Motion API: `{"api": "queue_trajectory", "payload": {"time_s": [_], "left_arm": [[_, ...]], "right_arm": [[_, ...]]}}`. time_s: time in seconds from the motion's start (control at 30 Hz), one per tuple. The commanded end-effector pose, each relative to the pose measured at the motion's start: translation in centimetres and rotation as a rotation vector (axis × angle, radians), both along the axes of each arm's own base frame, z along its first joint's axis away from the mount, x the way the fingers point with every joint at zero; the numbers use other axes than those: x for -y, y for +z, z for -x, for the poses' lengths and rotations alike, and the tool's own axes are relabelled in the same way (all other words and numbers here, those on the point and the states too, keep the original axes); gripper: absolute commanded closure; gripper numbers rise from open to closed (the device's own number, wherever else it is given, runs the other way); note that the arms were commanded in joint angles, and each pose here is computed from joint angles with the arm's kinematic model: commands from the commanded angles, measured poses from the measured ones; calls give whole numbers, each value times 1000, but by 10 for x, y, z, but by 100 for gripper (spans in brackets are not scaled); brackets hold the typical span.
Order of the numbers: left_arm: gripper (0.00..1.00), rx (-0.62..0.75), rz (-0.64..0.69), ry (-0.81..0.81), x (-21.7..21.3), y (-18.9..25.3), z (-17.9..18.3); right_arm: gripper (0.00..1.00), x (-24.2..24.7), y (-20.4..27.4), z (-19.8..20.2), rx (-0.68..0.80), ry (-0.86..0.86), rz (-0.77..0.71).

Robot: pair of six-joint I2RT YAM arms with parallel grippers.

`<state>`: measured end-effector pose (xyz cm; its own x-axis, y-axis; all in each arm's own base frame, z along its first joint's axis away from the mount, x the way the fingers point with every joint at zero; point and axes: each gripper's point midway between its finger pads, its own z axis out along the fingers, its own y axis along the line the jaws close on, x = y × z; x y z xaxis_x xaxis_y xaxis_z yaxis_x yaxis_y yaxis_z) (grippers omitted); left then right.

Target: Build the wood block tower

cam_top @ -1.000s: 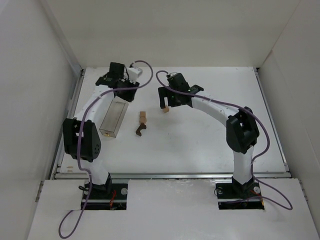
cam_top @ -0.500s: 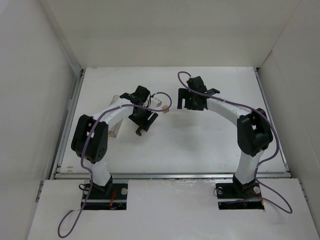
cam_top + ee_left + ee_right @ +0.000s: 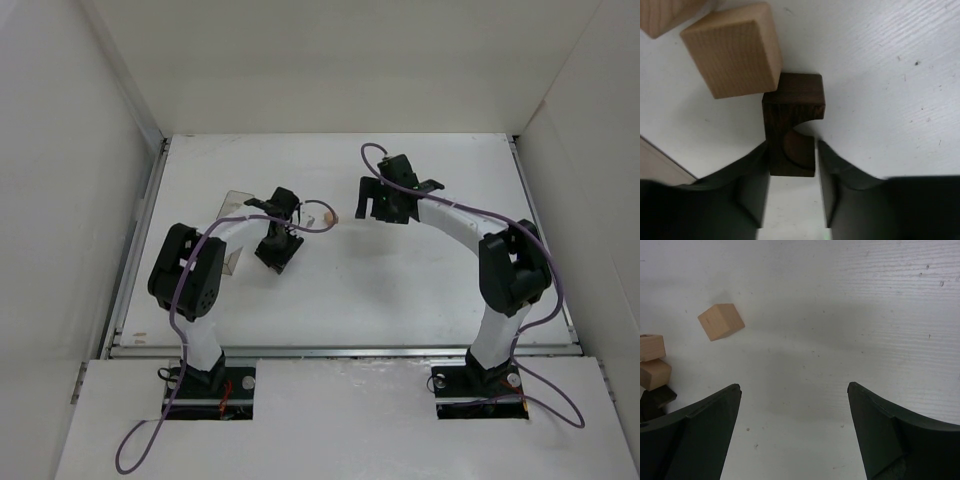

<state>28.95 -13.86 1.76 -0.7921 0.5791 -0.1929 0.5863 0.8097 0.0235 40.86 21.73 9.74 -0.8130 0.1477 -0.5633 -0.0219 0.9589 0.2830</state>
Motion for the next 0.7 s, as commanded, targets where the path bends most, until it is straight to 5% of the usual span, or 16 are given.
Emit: {"api": "queue_trajectory", "payload": {"time_s": [0.0,0.17,0.43,0.53,0.67], "left_arm": [[69,27,-14,25,-4,2,-4],[98,74,-30,23,-6,11,-16],[100,271,-110,-31,-2,55,-46],[100,485,-211,-104,-3,102,-63],[100,931,-245,-241,16,198,-89]], "right_arm": [[7,-8,24,-4,71,7,-52],[7,-8,28,-3,81,14,-50],[7,7,55,-9,142,41,-47],[7,21,80,-12,189,59,-85],[7,47,128,-21,295,100,-162]]}}
